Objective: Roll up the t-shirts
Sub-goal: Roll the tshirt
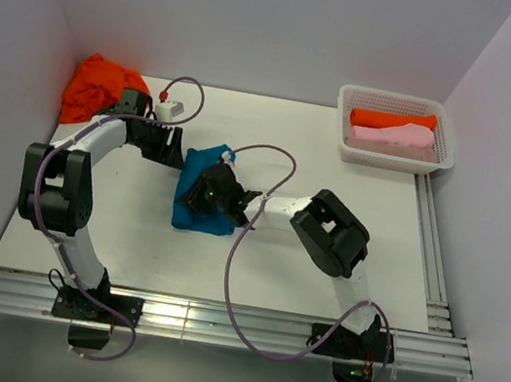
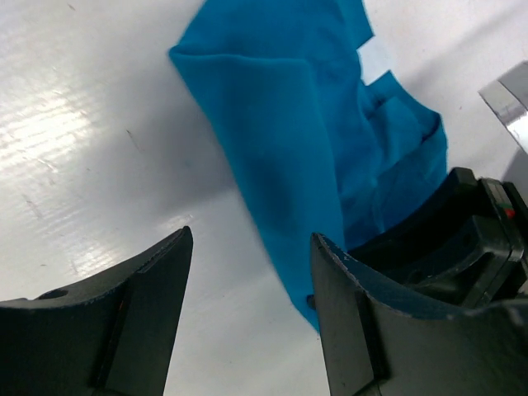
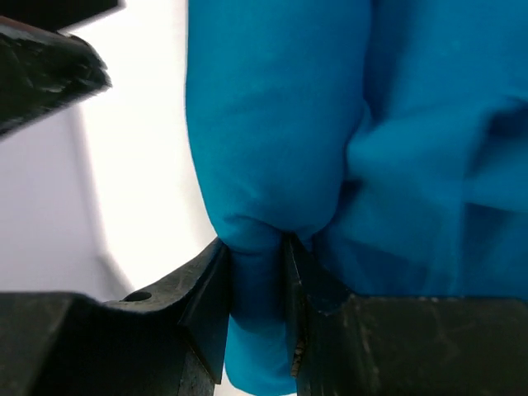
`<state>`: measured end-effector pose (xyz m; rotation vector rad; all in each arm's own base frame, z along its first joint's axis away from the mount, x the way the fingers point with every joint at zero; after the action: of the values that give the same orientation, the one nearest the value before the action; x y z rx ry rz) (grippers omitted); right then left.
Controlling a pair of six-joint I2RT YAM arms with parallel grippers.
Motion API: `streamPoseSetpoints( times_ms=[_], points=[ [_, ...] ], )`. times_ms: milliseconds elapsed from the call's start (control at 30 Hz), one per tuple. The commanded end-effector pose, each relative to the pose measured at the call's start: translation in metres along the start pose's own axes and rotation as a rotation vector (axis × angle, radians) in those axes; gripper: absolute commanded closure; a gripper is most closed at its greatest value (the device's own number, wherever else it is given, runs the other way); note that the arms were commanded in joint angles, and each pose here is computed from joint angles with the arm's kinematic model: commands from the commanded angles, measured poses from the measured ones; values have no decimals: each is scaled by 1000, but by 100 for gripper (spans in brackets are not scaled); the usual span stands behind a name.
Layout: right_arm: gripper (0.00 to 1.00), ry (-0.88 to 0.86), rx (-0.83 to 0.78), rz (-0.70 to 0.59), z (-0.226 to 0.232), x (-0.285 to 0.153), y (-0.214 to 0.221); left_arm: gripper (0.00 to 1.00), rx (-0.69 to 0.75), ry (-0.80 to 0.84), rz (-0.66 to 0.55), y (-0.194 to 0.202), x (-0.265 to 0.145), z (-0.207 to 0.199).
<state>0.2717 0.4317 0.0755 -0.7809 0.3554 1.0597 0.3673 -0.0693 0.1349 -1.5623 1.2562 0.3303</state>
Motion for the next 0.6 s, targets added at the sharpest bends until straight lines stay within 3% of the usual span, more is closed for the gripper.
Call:
streamPoseSetpoints(
  times_ms=[0, 333, 567],
  points=[
    [69, -245, 122, 65, 17, -5, 8, 36, 47, 44, -50, -5, -4, -6],
    [65, -311, 307, 29, -8, -7, 6, 37, 16, -52, 32, 12, 31, 8],
    [58, -176, 353, 2, -29, -8, 6, 37, 39, -114, 52, 18, 51, 4]
  ],
)
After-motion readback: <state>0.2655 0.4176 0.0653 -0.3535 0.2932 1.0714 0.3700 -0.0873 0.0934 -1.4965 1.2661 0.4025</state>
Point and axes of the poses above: each gripper's point midway between its finger pads, its own x axis out along the fingers, its own z axis along the line the jaws close on, y = z × x, the point moved 6 cm from there along -x, back along the fingers, and after that the axes turned 3 degrees about -x, right-handed, at the moved point
